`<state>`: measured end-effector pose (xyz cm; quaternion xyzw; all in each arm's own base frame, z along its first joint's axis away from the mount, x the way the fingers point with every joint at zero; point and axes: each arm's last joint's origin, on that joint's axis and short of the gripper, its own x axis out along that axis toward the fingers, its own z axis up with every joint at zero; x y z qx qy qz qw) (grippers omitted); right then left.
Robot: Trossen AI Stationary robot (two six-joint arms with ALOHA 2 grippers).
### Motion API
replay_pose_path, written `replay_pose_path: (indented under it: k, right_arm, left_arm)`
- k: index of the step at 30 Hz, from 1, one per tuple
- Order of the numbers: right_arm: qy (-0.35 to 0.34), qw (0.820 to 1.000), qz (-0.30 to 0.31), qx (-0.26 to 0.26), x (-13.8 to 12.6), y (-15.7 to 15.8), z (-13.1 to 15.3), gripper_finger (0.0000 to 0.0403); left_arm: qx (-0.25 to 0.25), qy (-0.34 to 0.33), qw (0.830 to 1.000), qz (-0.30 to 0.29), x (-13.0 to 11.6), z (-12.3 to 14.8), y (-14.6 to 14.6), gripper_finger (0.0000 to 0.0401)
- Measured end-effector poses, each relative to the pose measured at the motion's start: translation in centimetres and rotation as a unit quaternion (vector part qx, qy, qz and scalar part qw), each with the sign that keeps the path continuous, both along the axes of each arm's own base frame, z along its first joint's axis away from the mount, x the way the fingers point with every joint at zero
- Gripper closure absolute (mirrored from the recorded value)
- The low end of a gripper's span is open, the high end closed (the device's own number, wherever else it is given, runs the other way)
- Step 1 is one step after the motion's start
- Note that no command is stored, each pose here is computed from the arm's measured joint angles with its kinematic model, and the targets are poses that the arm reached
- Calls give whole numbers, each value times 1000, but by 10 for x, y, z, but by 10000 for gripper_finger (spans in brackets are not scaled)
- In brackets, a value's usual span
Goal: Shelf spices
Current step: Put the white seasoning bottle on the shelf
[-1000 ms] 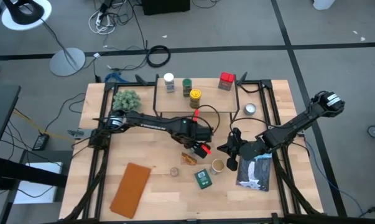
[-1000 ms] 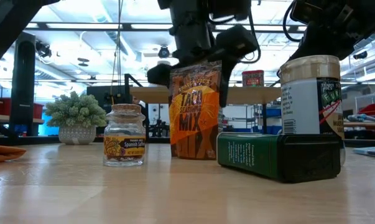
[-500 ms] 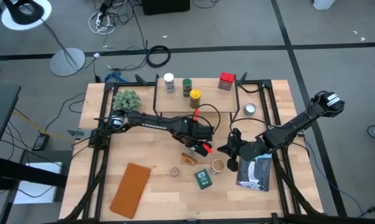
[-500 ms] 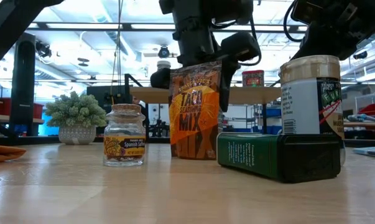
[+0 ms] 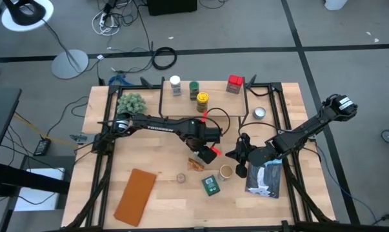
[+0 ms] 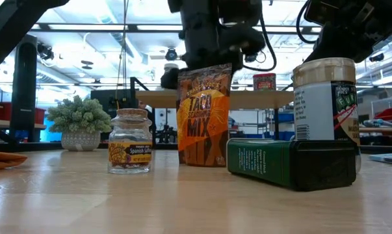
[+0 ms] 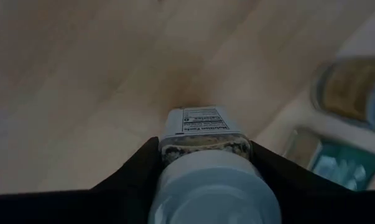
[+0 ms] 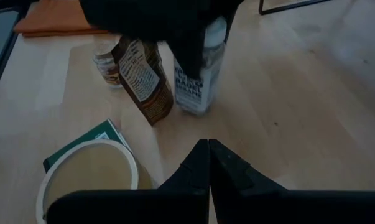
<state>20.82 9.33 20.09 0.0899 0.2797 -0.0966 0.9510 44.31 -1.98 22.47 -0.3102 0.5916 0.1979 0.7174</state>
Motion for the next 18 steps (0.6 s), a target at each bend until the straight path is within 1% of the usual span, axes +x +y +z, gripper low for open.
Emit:
replay_pose_path:
  k: [4, 6, 10, 14, 16, 18]
  right_arm:
    - [0, 1000, 2, 1, 0, 0, 0, 402]
    - [1, 1000, 2, 1, 0, 0, 0, 402]
    - [0, 1000, 2, 2, 0, 0, 0, 402]
    - [0, 1000, 2, 2, 0, 0, 0, 402]
    - [0, 1000, 2, 2, 0, 0, 0, 402]
    - [0, 1000, 0, 5, 0, 0, 0, 402]
  left_arm:
    - [10, 18, 998, -55, -5, 18, 0, 214]
    - [14, 16, 996, -81, -6, 30, 0, 211]
    - [17, 25, 987, -160, -15, 61, 0, 210]
    - [31, 30, 978, -206, -26, 91, 1, 209]
    - [53, 10, 974, -220, -28, 103, 4, 209]
    - [65, -13, 971, -232, -30, 114, 9, 208]
